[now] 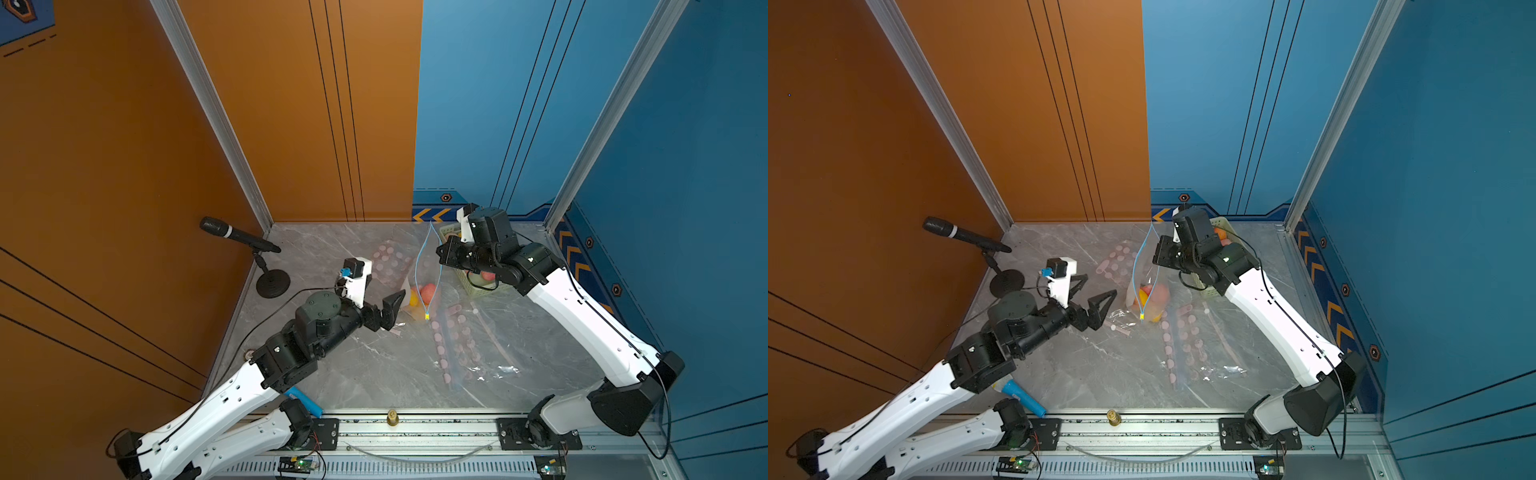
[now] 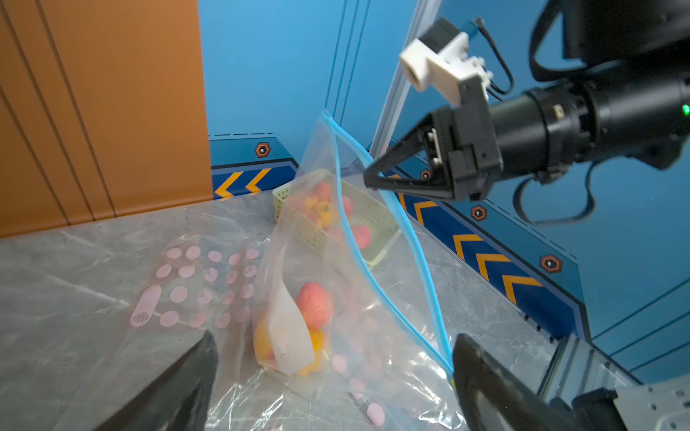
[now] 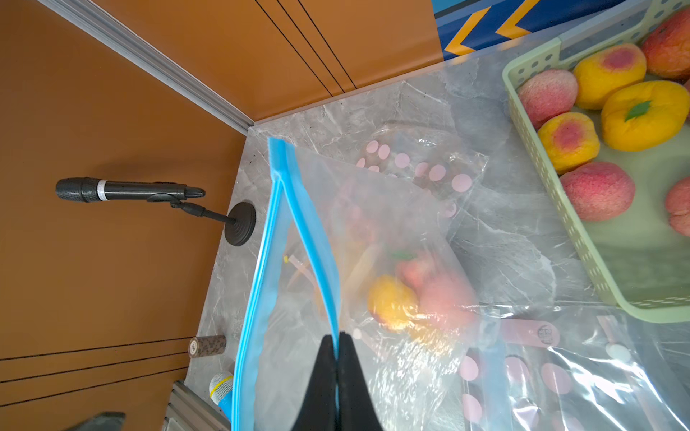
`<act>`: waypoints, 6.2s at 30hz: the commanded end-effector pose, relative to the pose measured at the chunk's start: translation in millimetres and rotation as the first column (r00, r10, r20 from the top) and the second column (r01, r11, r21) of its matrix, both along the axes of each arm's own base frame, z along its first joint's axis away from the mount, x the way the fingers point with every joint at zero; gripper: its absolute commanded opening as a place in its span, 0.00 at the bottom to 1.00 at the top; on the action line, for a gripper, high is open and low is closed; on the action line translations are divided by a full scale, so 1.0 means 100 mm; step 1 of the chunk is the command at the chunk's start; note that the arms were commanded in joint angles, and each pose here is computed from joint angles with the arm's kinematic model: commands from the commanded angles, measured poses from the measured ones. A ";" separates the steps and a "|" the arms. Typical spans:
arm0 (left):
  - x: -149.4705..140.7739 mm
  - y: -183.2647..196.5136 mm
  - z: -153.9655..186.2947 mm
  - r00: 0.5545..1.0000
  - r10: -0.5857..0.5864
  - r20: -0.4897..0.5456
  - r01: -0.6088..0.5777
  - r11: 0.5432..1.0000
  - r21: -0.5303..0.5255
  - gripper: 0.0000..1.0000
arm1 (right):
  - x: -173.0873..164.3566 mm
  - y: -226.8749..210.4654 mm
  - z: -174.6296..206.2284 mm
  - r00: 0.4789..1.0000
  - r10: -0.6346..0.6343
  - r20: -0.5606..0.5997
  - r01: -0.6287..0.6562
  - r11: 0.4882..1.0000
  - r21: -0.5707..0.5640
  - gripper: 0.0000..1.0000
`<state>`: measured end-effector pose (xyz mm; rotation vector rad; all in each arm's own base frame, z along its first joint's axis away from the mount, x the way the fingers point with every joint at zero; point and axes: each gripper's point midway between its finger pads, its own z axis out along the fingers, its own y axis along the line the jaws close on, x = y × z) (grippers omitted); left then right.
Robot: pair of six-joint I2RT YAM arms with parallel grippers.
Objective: Place the peach in a zip-top bag and seal the zipper
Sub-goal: Adjust the zipper food storage bag at the center of the board, then zip the zipper on the zipper food storage bag.
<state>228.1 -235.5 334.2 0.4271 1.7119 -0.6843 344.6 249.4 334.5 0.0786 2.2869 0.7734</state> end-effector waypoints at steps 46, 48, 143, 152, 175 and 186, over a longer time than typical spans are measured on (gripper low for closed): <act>0.23 -0.18 0.10 0.952 -0.209 0.221 0.198 0.977 0.075 0.00 | -0.52 -0.47 0.46 0.992 -0.017 0.128 0.037 0.988 -0.153 0.03; 0.28 -0.28 0.08 0.945 -0.251 0.211 0.238 0.968 0.082 0.00 | -0.57 -0.54 0.46 0.991 -0.024 0.132 0.045 0.986 -0.162 0.02; 0.62 -0.15 0.01 0.862 -0.505 0.037 0.506 0.863 -0.013 0.00 | -0.75 0.86 0.14 0.373 0.909 0.188 -0.807 0.417 -0.418 0.02; 0.63 -0.14 -0.04 0.865 -0.502 0.021 0.502 0.864 -0.019 0.00 | -0.74 0.77 0.12 0.392 0.903 0.174 -0.786 0.427 -0.448 0.01; 0.66 0.12 -0.08 0.905 -0.426 0.013 0.426 0.905 -0.015 0.00 | -0.74 0.53 0.11 0.434 0.890 0.142 -0.755 0.445 -0.481 0.00; 0.69 0.21 -0.09 0.921 -0.390 0.017 0.390 0.920 -0.025 0.00 | -0.74 0.49 0.03 0.444 0.888 0.123 -0.762 0.446 -0.470 0.00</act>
